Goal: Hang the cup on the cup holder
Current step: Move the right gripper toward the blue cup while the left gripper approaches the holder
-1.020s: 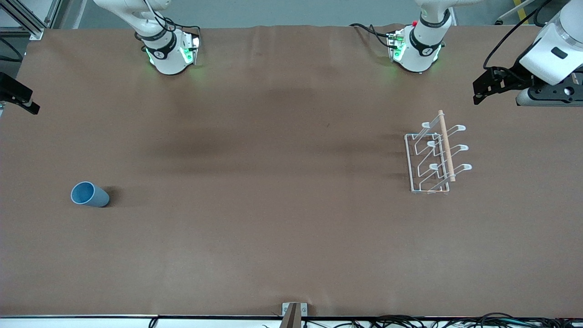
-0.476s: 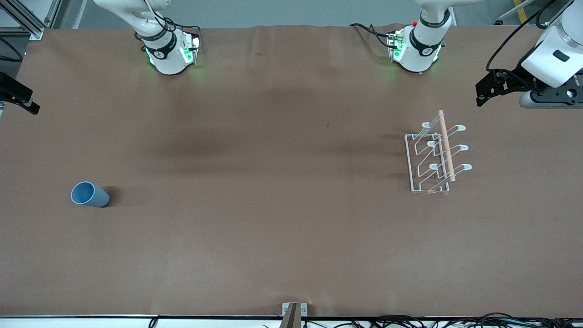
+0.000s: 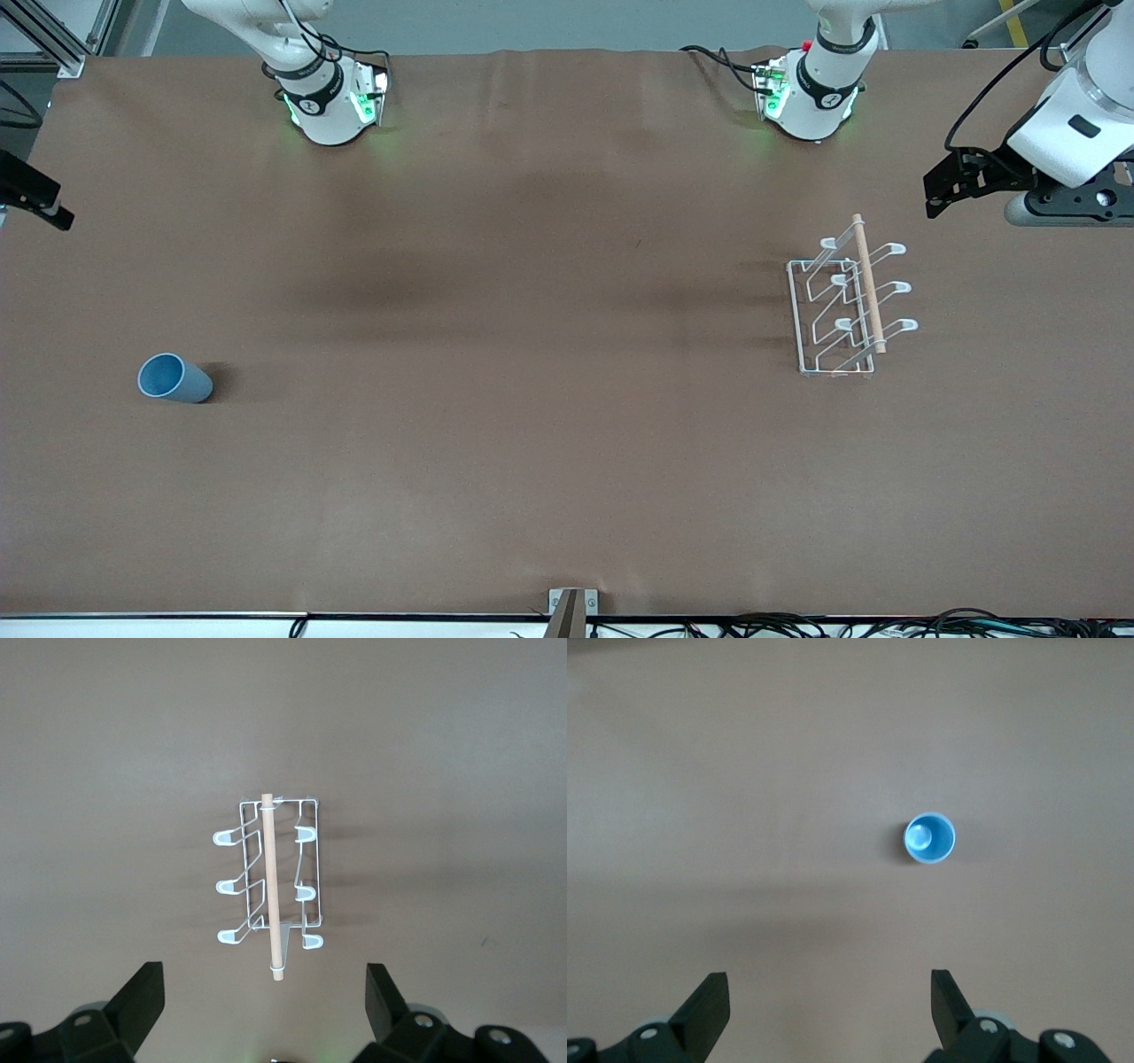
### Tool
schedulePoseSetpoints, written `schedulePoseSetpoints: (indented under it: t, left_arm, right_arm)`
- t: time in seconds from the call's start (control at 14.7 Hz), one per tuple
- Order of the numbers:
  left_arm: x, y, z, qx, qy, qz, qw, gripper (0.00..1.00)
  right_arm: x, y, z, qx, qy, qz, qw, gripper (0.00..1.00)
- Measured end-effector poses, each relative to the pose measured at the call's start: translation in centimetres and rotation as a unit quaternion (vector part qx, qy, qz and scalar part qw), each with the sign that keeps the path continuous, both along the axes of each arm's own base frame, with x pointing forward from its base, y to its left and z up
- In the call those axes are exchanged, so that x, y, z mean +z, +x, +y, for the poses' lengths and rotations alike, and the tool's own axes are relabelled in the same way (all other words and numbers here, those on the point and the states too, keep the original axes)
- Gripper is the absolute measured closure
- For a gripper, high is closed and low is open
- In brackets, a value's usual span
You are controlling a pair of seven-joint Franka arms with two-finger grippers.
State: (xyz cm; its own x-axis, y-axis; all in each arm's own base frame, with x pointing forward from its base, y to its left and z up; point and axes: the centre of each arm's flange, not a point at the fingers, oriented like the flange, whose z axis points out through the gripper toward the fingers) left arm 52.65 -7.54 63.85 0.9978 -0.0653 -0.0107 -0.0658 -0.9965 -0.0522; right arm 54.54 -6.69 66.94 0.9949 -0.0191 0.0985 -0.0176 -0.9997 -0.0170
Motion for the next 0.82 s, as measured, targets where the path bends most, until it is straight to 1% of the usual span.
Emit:
schedulePoseSetpoints:
  t: [0.07, 0.2, 0.41, 0.54, 0.68, 0.82]
  left_arm:
    - [0.2, 0.0, 0.1, 0.001, 0.0, -0.002, 1.0, 0.0]
    - [0.2, -0.1, 0.4, 0.004, 0.0, 0.002, 1.0, 0.0]
    - [0.3, -0.3, 0.7, 0.006, 0.001, 0.008, 1.0, 0.0]
    - [0.3, -0.4, 0.0, -0.001, 0.001, 0.007, 1.0, 0.0]
    - [0.5, -0.4, -2.1, -0.021, 0.001, 0.004, 1.0, 0.0]
    - [0.0, -0.2, -4.4, -0.039, -0.001, 0.009, 0.999, 0.0]
  right_arm:
    - [-0.3, 0.5, -0.7, -0.006, -0.001, -0.007, 1.0, 0.0]
    - [-1.1, 1.4, -1.8, -0.013, -0.004, -0.015, 1.0, 0.0]
    - [-4.5, 3.5, -4.0, -0.03, -0.006, -0.008, 1.0, 0.0]
    - [-8.6, 5.5, -6.4, -0.048, -0.006, 0.004, 0.999, 0.0]
    - [-13.5, 7.2, -8.5, -0.061, -0.008, 0.011, 0.998, 0.0]
    - [-18.6, 7.9, -10.0, -0.071, -0.009, 0.014, 0.997, 0.0]
